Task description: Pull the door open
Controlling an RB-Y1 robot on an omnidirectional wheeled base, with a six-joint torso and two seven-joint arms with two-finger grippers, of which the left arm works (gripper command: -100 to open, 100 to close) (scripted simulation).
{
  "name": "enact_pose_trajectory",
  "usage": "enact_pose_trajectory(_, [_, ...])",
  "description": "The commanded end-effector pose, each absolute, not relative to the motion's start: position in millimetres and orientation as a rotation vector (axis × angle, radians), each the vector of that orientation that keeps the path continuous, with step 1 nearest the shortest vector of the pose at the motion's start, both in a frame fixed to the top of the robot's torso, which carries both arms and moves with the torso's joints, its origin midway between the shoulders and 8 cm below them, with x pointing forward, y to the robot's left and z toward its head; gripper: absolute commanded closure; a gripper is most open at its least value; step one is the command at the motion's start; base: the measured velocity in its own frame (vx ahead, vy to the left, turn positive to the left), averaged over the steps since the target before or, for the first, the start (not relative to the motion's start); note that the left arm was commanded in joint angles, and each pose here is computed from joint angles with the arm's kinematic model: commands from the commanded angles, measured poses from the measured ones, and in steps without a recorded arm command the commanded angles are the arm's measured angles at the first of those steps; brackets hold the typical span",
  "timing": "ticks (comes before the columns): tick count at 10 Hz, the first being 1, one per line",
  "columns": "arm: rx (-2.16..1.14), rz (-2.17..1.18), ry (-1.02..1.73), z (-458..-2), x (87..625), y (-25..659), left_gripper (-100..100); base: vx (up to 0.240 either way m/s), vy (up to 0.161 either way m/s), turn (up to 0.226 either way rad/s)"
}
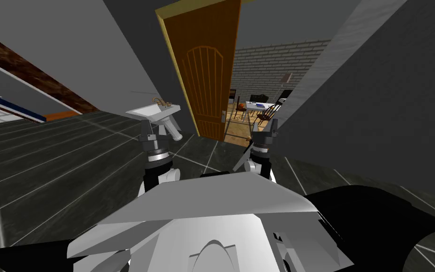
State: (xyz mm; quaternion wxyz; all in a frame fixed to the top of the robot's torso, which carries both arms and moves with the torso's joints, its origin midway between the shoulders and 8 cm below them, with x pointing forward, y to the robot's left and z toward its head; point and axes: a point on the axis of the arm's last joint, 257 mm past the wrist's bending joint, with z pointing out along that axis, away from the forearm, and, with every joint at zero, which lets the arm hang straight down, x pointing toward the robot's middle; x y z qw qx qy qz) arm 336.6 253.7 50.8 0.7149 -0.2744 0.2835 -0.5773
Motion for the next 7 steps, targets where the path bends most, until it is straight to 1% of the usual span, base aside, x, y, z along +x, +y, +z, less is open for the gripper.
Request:
enact_pose_trajectory(1, [-0.609,-1.265,0.643,44.3,342.2,256.8,-100,0.094,-0.032,-0.202])
enact_pose_trajectory(2, [-0.612,-1.252,0.656,38.2,347.5,260.2,-100,0.036,0.007,-0.298])
enact_pose_trajectory(5, [-0.620,-1.217,0.687,23.0,360.6,270.2,-100,0.034,0.018,-0.241])
enact_pose_trajectory(6, [-0.627,-1.194,0.703,14.1,368.3,277.3,-100,0.052,0.015,-0.315])
enact_pose_trajectory(7, [-0.630,-1.182,0.712,9.2,372.4,281.4,-100,0.057,0.020,-0.218])
